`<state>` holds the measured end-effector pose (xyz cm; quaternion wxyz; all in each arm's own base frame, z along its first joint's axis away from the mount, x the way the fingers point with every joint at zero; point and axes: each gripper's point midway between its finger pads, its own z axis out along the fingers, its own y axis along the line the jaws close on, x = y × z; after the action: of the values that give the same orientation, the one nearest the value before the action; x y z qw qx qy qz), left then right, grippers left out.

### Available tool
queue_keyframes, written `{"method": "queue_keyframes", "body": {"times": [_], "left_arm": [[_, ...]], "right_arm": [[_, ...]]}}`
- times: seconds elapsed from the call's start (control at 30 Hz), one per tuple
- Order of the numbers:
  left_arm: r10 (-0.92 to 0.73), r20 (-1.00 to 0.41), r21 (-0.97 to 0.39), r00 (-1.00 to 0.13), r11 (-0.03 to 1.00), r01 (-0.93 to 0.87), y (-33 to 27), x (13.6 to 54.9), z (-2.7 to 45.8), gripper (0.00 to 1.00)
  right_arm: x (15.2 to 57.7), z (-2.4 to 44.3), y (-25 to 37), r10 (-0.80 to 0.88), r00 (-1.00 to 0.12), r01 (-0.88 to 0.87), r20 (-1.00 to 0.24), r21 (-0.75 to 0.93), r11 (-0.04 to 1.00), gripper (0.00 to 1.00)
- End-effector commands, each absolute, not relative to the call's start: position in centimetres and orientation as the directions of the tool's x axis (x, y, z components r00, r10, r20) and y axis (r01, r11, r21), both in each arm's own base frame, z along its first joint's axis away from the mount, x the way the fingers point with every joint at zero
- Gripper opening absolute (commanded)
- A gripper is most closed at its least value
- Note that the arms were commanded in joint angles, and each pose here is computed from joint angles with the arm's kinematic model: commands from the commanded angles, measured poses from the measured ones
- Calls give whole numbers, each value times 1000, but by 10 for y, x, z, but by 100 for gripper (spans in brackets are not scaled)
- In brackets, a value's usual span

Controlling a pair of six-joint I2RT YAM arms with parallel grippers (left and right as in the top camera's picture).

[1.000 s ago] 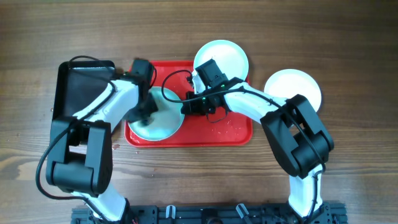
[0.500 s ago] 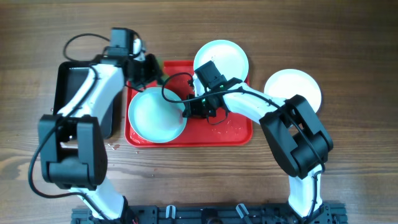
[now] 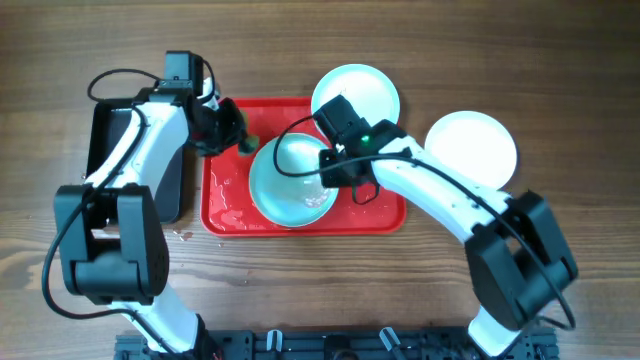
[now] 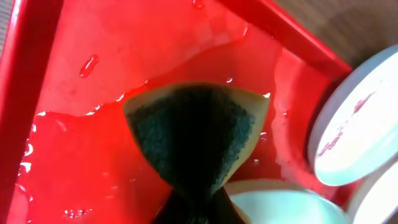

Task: Clean dirty plates on tray and stack at the side
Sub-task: 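Lift the sponge away left and raise the plate with right gripper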

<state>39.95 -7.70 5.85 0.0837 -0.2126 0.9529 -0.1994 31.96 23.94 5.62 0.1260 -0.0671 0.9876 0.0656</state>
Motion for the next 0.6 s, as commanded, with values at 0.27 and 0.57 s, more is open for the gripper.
{"method": "queue_keyframes", "body": {"times": [0.27, 0.57], "left_arm": [[-433, -121, -343, -893, 863, -371, -72, 403, 55, 4], [-434, -124, -337, -893, 864, -373, -71, 403, 55, 4]], "right_arm": [[326, 153, 201, -295, -754, -75, -588, -368, 927, 4], [323, 208, 192, -384, -607, 28, -696, -501, 865, 4]]}}
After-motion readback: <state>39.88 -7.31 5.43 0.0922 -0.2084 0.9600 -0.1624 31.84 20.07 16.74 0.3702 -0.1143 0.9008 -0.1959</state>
